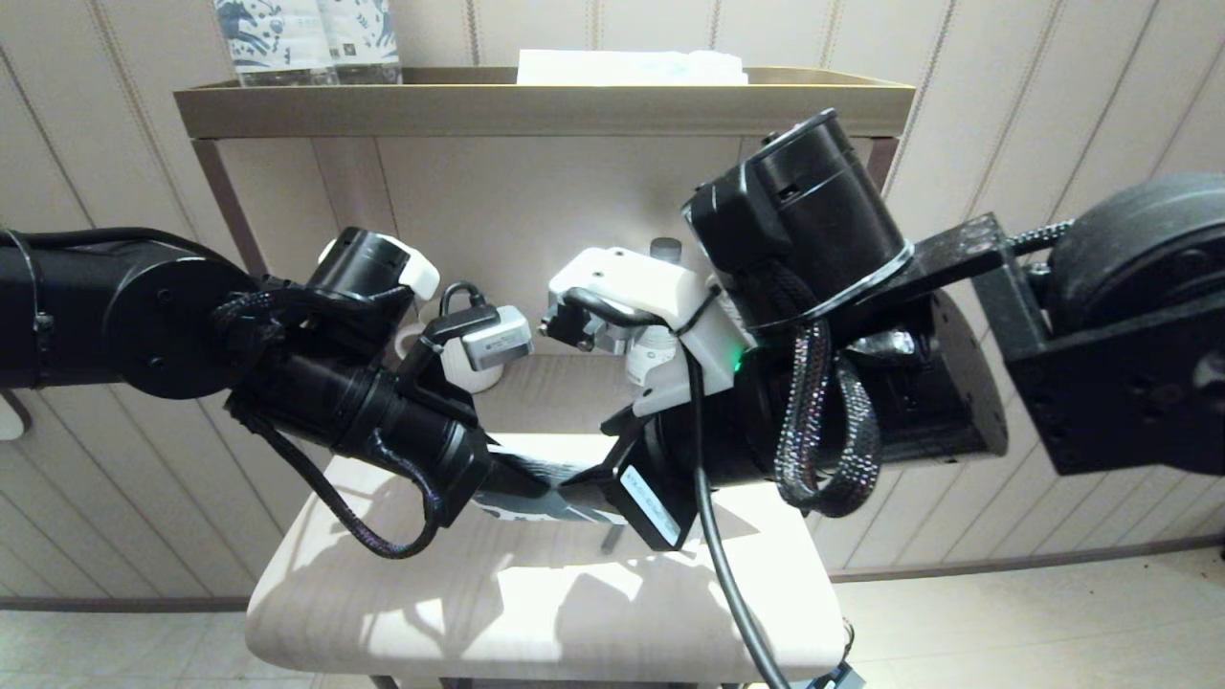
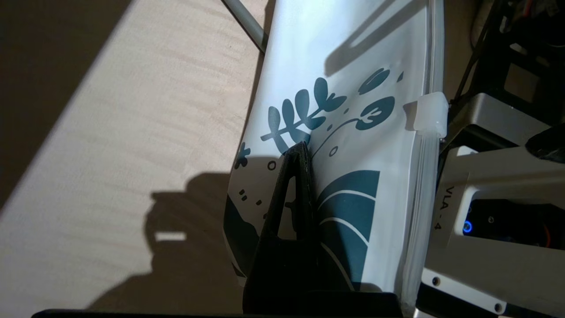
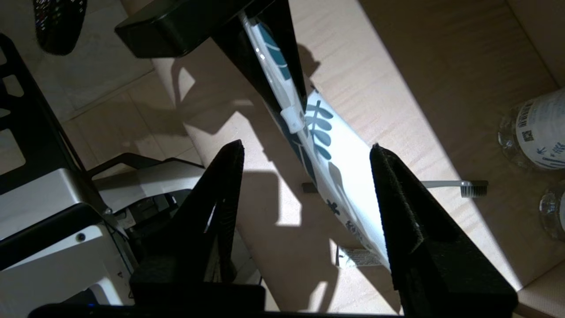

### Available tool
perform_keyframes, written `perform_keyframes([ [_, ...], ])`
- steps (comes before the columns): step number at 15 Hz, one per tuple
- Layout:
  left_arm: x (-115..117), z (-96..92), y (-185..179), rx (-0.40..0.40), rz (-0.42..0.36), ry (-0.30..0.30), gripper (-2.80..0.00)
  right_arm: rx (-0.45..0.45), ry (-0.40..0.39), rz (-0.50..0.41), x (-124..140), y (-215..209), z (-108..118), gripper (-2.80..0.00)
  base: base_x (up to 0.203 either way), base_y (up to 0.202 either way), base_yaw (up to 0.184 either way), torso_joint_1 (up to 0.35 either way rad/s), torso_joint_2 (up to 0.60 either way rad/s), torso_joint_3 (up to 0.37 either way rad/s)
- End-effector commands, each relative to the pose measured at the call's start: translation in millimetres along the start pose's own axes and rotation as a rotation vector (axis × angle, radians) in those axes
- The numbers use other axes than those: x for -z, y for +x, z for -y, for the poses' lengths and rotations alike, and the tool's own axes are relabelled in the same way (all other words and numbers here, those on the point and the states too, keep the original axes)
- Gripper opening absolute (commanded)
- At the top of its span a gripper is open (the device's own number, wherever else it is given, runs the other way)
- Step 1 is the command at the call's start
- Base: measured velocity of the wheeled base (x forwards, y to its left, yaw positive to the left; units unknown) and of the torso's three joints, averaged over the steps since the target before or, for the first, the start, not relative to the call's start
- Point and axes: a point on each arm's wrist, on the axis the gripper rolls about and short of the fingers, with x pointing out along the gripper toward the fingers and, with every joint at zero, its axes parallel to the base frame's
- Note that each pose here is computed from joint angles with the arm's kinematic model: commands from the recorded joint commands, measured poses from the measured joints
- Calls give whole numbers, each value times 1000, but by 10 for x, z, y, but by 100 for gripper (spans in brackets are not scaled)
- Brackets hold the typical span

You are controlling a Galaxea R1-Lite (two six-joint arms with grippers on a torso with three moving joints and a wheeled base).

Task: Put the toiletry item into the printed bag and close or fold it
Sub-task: Open the storage bag

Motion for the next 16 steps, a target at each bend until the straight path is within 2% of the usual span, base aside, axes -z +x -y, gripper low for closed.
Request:
perform_keyframes([
  [1,5,-8,20,7,-3,-1,-280,-7,-8,-14,-4,144,-33,0,0,0,0,0,0,0],
  [10,-15,-20,22,21,-6,-7,-280,25,-58,-9,-51,208,10,0,0,0,0,0,0,0],
  [13,-124,-46,-7,110,-56,-51,-280,26,-85,6,-84,176,15,0,0,0,0,0,0,0],
  [16,-204,-91,-73,223,-104,-54,-280,22,-120,15,-103,165,22,0,0,0,0,0,0,0],
])
